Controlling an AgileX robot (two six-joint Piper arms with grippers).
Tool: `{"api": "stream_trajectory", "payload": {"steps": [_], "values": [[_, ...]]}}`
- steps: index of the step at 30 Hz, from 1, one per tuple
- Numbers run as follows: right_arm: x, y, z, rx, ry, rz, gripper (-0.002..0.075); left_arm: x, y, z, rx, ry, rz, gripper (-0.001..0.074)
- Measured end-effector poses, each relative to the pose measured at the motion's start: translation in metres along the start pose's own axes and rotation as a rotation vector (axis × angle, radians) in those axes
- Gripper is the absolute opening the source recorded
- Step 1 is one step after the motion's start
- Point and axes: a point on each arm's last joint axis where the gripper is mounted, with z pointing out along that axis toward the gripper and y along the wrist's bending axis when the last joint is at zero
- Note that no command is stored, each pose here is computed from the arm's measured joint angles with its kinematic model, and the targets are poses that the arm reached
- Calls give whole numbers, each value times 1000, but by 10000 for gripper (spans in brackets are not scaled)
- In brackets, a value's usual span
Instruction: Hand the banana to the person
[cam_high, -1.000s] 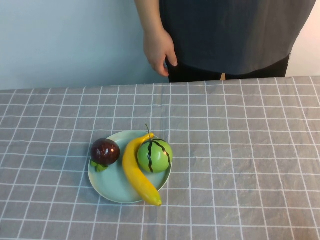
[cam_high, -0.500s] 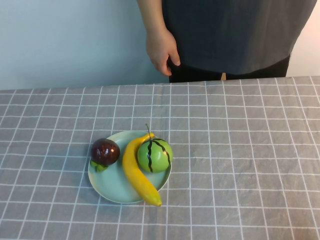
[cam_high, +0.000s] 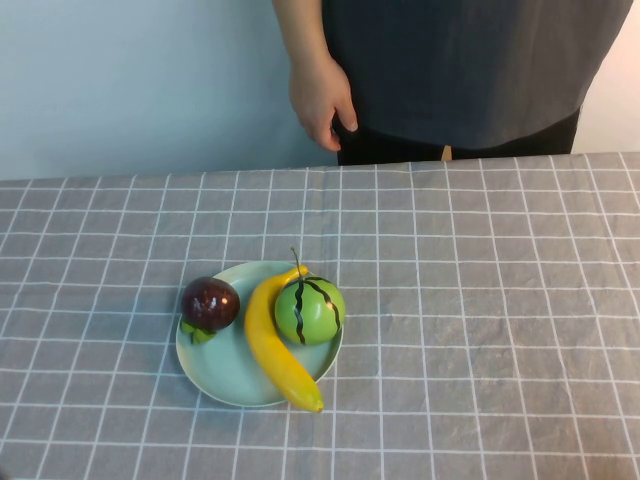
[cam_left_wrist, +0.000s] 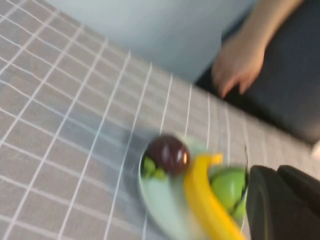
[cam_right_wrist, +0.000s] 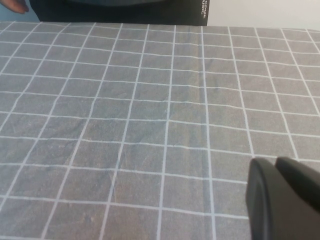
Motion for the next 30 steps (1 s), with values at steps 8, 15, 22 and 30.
{"api": "stream_trajectory", "payload": {"steps": [8, 15, 22, 30], "values": [[0, 0, 0, 0, 0, 0, -7, -55, -42, 15, -73, 455, 240, -4], [0, 0, 0, -2, 0, 4, -7, -77, -50, 64, -125, 762, 250, -4], [0, 0, 0, 0, 0, -2, -7, -65, -57, 110, -96, 918, 229, -4], [0, 0, 0, 0, 0, -2, -7, -8, -102, 156, -42, 1066, 305, -4]]}}
